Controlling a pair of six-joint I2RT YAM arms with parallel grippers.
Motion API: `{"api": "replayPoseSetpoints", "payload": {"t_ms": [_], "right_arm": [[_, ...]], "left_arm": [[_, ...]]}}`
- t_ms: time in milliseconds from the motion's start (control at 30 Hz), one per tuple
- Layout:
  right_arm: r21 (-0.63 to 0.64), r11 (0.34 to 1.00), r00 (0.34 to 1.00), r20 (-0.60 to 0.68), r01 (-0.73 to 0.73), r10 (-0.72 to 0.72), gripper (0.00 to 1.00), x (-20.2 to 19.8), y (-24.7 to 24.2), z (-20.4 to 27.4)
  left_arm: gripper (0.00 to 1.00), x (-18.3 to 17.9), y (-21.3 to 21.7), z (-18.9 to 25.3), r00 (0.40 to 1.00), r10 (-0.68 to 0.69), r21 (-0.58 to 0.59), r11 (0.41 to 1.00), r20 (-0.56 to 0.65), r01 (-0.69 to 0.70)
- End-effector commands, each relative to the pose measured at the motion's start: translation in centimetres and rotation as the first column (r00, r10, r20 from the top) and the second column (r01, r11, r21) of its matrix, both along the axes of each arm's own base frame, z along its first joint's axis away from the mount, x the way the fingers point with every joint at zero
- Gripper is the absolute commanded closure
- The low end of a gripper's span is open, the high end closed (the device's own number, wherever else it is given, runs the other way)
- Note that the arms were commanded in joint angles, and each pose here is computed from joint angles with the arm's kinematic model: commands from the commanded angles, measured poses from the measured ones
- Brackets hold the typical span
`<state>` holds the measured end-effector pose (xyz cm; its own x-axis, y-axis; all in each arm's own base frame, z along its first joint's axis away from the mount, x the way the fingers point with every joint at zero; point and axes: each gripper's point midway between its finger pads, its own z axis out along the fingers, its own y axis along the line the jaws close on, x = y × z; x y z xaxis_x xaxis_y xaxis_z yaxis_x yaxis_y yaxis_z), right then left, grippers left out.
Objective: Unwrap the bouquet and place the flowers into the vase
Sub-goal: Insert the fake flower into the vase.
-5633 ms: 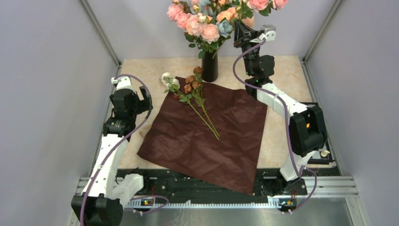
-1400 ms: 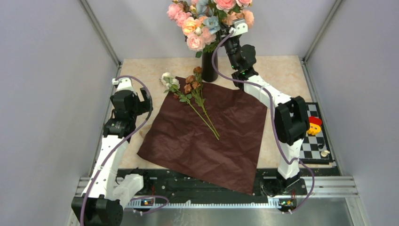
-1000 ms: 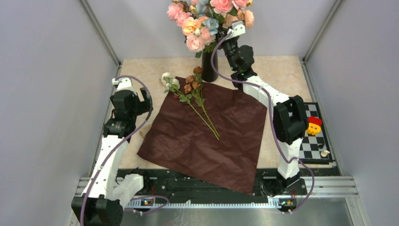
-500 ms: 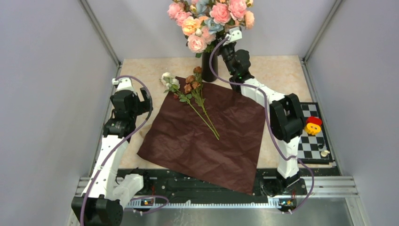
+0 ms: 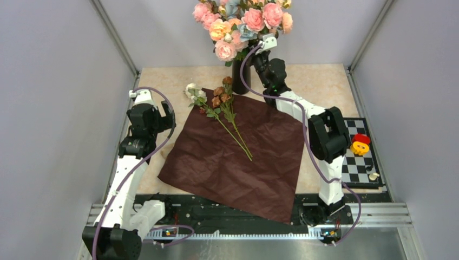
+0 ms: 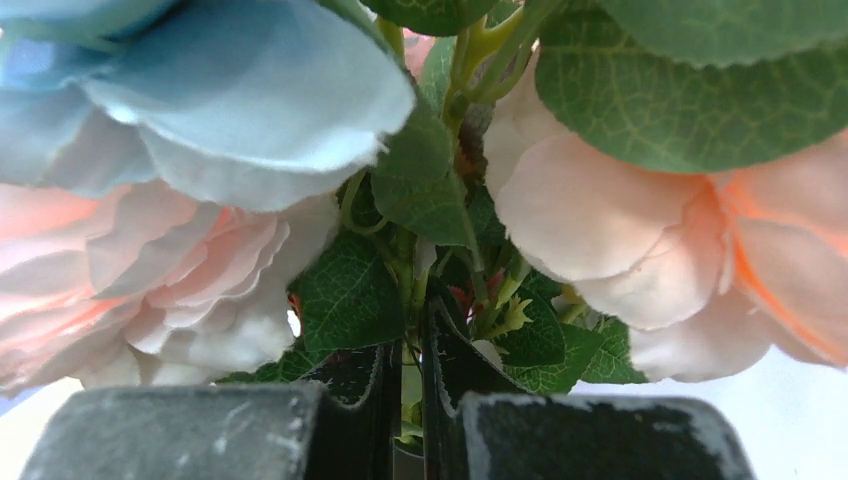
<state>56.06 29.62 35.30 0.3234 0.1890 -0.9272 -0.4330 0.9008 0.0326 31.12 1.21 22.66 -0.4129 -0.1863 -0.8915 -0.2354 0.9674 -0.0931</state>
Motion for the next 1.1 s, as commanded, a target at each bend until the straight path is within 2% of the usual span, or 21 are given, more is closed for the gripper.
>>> {"api": "replayPoseSetpoints", "payload": {"t_ms": [0, 233, 767, 1067], "right_arm": [[-0.041, 0.999, 0.995, -0.100, -0.032, 0.028, 1.00, 0.4, 1.3, -4.5], [-0.045, 0.998, 0.994, -0.106, -0.033, 0.028, 1.00, 0.5, 1.3, -4.7], [-0.041, 0.999, 0.995, -0.100, -0.030, 0.026, 0.71, -0.3, 0.8, -4.4], [-0.040, 0.999, 0.994, -0.104, -0.022, 0.018, 0.48, -2.1, -0.4, -4.6]], "left_arm": [[0.01, 0.4, 0.0, 0.3, 1.000, -0.003, -0.007, 1.000, 0.021, 0.004], [0.01, 0.4, -0.1, 0.3, 1.000, -0.004, -0.009, 1.000, 0.018, 0.004], [0.01, 0.4, -0.2, 0.3, 1.000, -0.011, -0.015, 1.000, 0.020, 0.011], [0.01, 0.4, -0.3, 0.3, 1.000, -0.014, -0.019, 1.000, 0.018, 0.015]]}}
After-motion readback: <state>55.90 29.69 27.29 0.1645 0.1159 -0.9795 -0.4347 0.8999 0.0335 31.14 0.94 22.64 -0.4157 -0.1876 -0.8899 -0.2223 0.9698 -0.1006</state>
